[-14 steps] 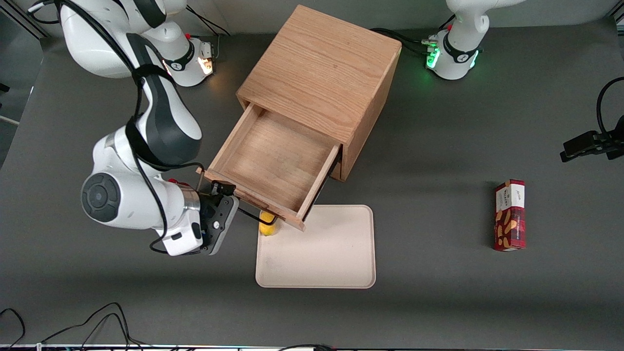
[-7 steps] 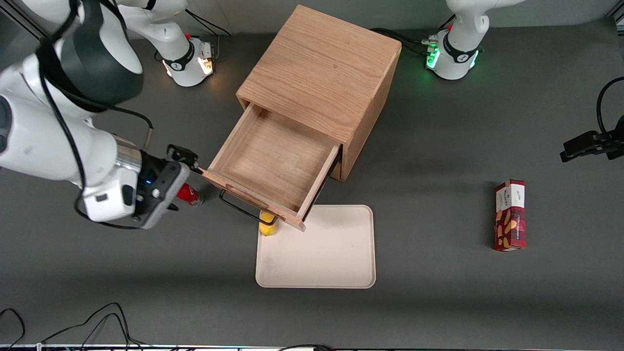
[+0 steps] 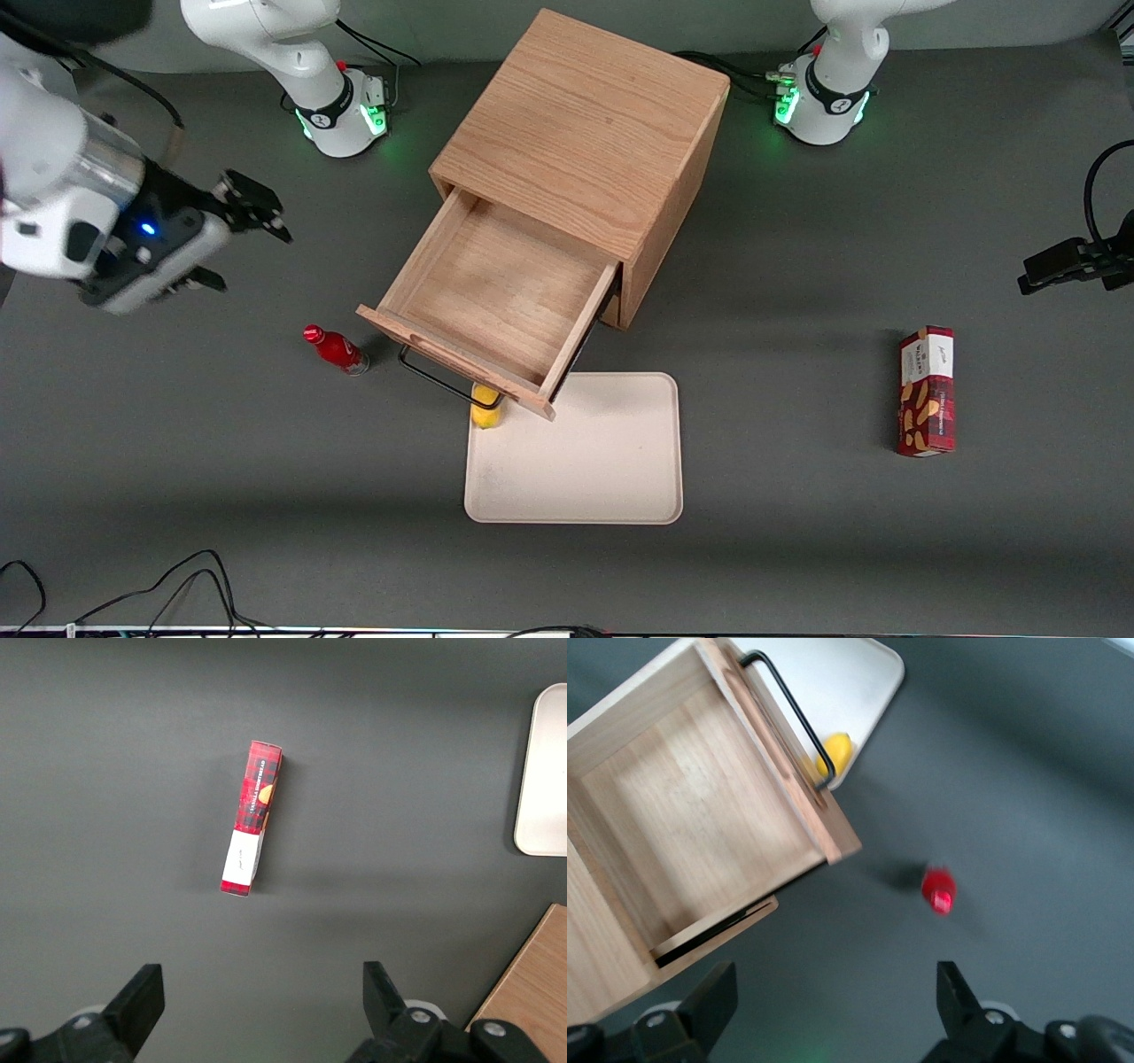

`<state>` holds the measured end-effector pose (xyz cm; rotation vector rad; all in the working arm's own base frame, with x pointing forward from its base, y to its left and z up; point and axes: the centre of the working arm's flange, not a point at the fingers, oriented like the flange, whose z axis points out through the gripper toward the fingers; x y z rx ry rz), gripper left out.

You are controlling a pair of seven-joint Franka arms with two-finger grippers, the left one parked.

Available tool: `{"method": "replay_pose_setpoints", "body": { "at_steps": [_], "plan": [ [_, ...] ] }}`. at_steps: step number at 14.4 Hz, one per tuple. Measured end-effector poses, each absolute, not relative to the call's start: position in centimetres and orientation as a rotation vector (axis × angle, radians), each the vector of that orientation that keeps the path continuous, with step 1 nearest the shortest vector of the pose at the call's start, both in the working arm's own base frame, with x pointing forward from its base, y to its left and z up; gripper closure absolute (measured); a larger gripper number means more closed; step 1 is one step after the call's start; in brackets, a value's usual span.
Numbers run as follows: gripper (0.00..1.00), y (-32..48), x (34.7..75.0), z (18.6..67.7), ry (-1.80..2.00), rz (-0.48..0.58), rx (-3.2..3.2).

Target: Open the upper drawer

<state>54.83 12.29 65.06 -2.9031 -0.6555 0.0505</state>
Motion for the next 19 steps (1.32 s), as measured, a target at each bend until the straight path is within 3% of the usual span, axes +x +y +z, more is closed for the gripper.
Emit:
{"method": "replay_pose_setpoints", "body": {
  "at_steps": [5, 9, 13, 19],
  "plan": [
    [0.00, 9.5, 51.3, 65.6, -0.032, 0.173, -3.036],
    [0.00, 8.4, 50.9, 64.5, 0.120, 0.263, -3.110],
    [0.00, 8.1, 50.7, 63.9, 0.128, 0.252, -3.144],
    [0.00, 5.8, 47.4, 64.1, 0.095, 0.113, -3.135]
  ]
}}
